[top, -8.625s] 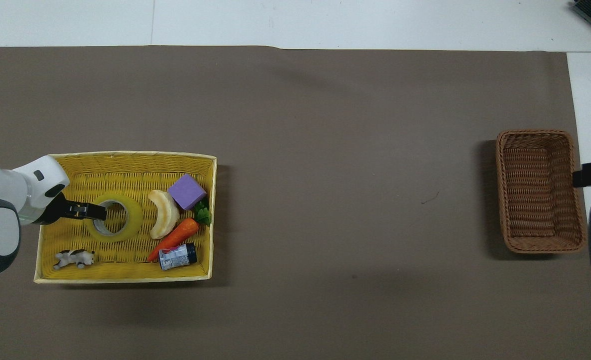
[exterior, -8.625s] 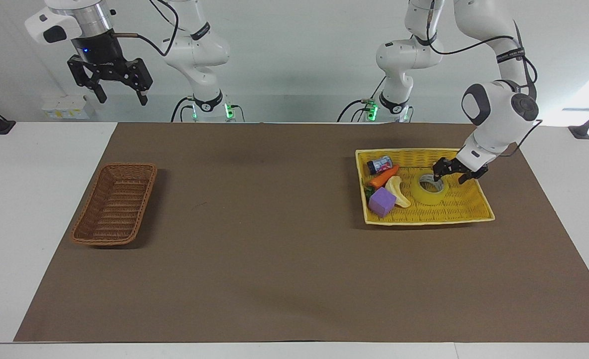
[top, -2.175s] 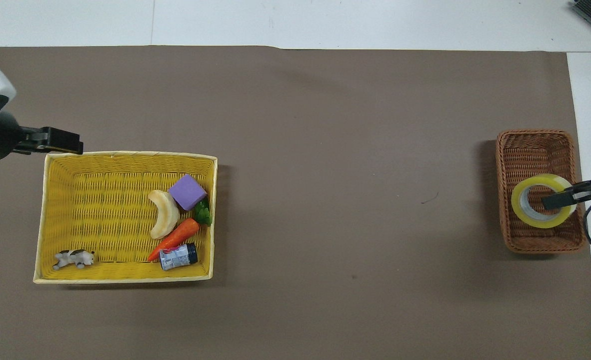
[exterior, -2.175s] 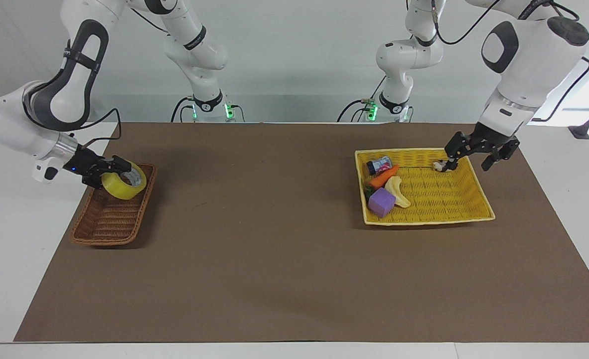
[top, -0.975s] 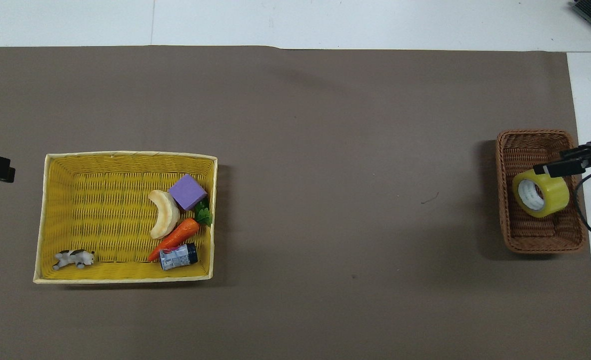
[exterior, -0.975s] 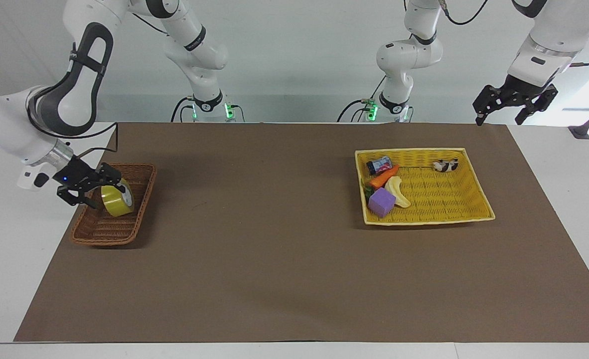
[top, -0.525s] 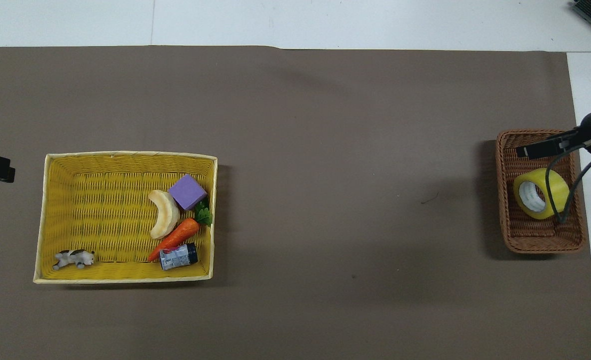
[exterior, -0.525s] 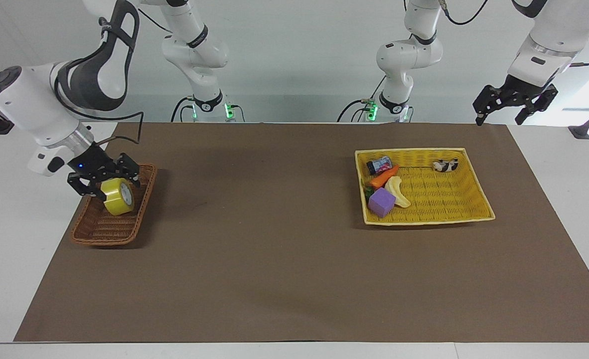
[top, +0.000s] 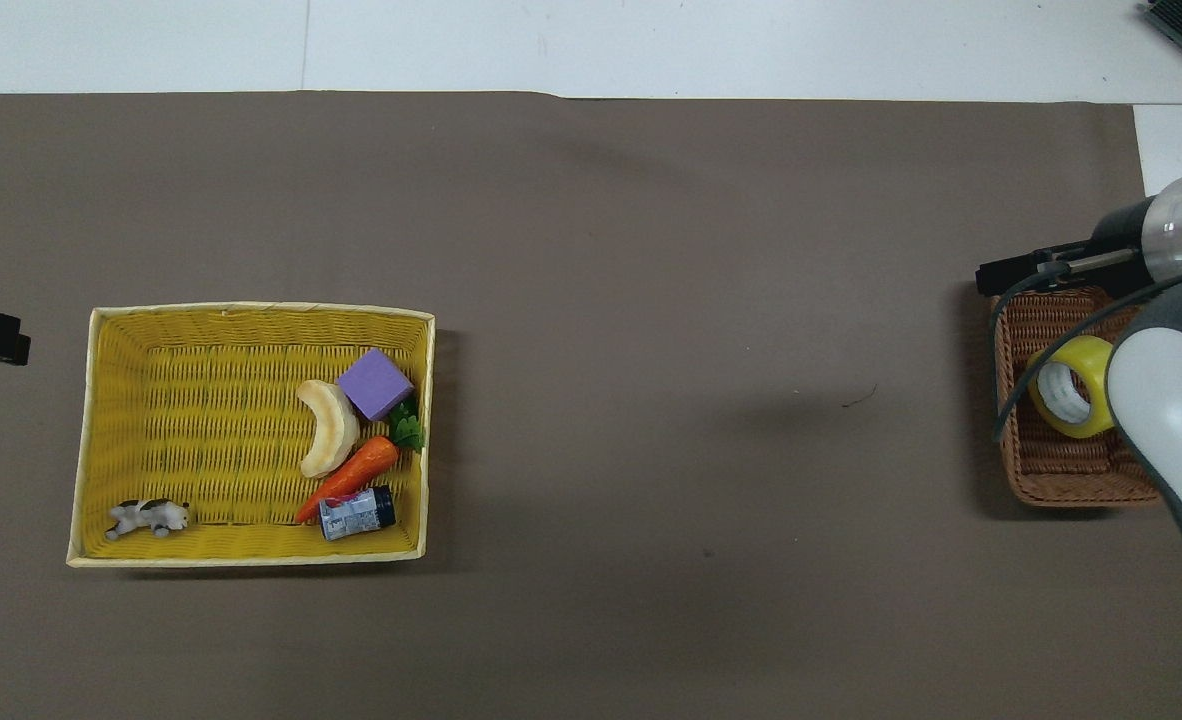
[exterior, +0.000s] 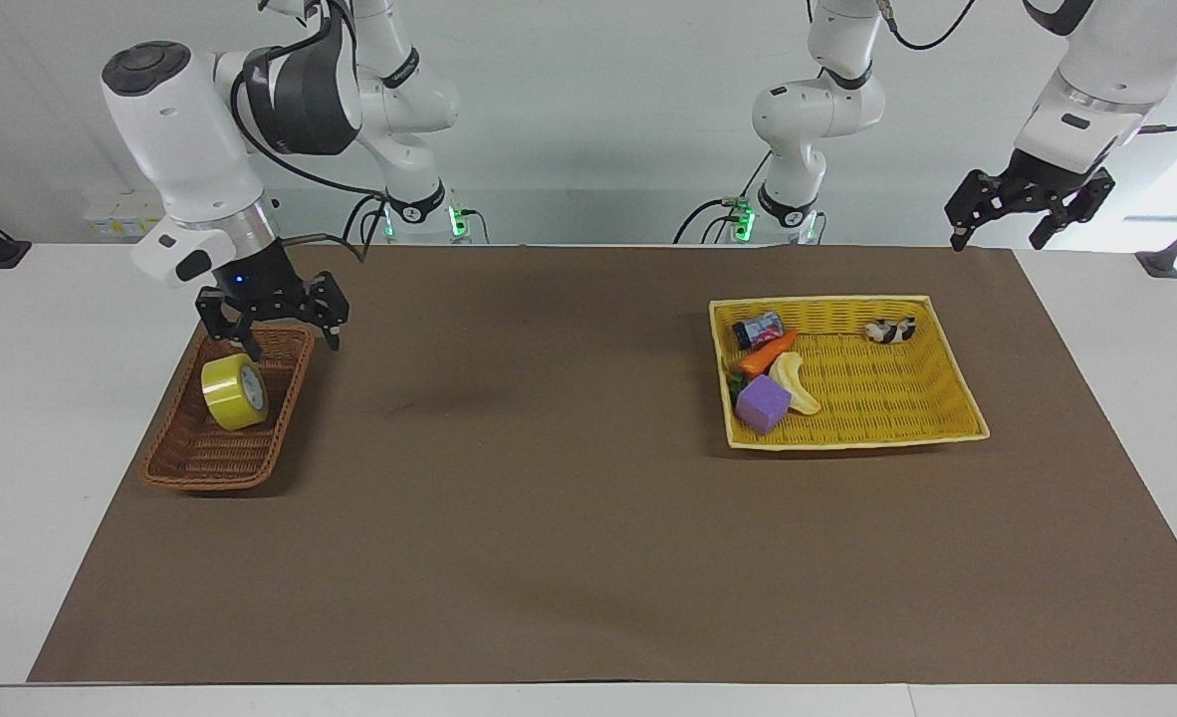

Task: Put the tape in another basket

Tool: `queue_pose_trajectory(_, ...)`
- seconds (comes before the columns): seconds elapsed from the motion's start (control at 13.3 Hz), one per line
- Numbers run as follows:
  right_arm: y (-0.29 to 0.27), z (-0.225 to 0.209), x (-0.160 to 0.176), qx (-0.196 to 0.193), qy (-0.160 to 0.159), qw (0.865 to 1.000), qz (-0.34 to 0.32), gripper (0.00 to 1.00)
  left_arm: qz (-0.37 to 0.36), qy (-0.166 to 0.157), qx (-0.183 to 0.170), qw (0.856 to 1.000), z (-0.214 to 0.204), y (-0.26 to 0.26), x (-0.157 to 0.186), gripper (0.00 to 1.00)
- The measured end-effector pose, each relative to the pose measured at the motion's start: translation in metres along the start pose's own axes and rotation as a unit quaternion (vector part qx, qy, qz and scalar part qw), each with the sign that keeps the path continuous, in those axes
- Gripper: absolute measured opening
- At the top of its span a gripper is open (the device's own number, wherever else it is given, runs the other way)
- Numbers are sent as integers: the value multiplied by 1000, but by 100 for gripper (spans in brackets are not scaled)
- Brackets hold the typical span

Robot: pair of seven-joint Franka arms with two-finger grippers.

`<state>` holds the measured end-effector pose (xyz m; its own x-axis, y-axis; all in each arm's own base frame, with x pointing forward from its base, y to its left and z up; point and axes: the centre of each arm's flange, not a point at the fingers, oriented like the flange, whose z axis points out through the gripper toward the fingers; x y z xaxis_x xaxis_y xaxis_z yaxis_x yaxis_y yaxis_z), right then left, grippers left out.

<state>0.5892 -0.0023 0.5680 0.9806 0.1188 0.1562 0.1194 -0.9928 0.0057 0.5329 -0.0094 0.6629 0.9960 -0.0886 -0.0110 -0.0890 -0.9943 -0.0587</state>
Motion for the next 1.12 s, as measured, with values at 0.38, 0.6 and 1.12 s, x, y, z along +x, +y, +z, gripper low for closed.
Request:
queue_pose_trajectory(0.38, 18, -83, -25, -11, -22, 997, 71, 100, 0, 0, 0, 1000, 0, 0, 0, 100)
queue_pose_trajectory(0.6, 32, -112, -35, -28, -11, 996, 86, 100, 0, 0, 0, 1000, 0, 0, 0, 100)
queue_pose_trajectory(1.12, 12, -119, -51, -27, -29, 992, 121, 100, 0, 0, 0, 1000, 0, 0, 0, 100)
